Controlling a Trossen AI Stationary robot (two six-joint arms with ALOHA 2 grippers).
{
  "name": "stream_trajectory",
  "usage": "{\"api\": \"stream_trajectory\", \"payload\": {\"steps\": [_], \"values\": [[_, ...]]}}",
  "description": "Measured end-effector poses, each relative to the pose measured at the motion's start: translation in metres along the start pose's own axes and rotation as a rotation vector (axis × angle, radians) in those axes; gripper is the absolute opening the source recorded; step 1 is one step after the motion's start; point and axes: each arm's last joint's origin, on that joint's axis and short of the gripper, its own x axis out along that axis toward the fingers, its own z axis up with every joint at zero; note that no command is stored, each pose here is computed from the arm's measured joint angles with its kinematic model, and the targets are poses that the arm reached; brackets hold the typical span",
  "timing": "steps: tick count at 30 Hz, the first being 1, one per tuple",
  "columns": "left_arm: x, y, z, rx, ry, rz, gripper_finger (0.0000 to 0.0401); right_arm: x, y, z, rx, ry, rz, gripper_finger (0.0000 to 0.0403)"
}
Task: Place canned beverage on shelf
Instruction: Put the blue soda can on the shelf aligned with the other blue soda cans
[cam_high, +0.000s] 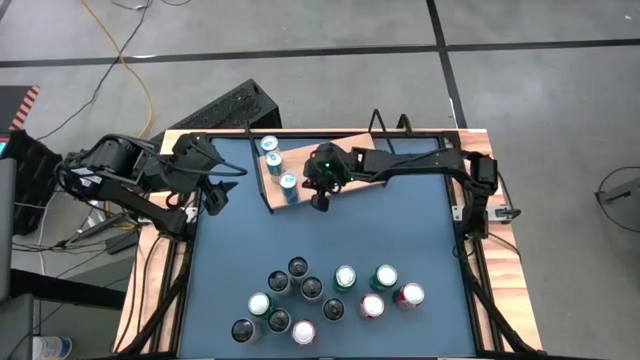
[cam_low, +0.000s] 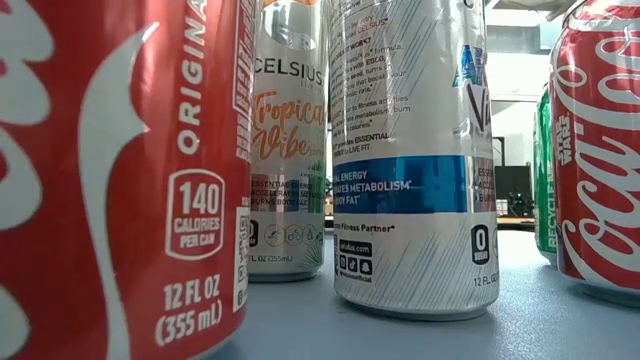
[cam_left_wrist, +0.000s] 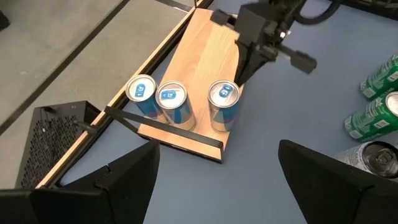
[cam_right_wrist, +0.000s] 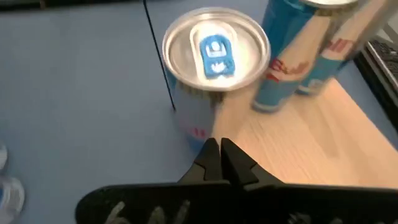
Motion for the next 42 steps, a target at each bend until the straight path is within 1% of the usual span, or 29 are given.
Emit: {"api": "stream_trajectory", "payload": {"steps": [1,3,6,9,12,15,20,24,31,38,42], "values": [[0.0,0.0,0.0,0.0,-0.002,0.003,0.0316,0.003,0.0,-0.002,0.018,-0.005,0.001,0.0],[0.0,0.0,0.0,0.0,-0.007,0.012,0.0316,0.006,-0.001,-0.009,0.037,0.033,0.011,0.0],[0.0,0.002,0.001,-0.004,-0.008,0.026,0.0316,0.013,-0.002,-0.008,0.03,0.004,0.014,0.0],[0.002,0.004,0.001,-0.012,-0.002,0.034,0.0316,0.016,-0.002,-0.013,0.035,0.032,0.037,0.0],[0.002,0.005,0.002,-0.014,0.0,0.041,0.0316,0.023,0.0,-0.011,0.032,-0.005,0.043,0.0],[0.003,0.007,0.002,-0.016,0.001,0.047,0.0316,0.025,-0.002,-0.015,0.038,0.019,0.046,0.0],[0.003,0.007,0.002,-0.014,0.004,0.053,0.0316,0.031,-0.005,-0.016,0.042,0.001,0.053,0.0],[0.003,0.008,0.002,-0.013,0.004,0.054,0.0316,0.033,-0.007,-0.014,0.041,-0.035,0.053,0.0],[0.003,0.008,0.002,-0.013,0.004,0.055,0.0316,0.032,-0.018,-0.008,0.05,-0.088,0.032,0.0],[0.003,0.008,0.002,-0.005,0.002,0.058,0.0316,0.029,-0.022,-0.003,0.055,-0.092,0.025,0.0],[0.003,0.008,0.002,-0.004,0.001,0.06,0.0316,0.023,-0.014,0.0,0.052,-0.044,0.031,0.0]]}}
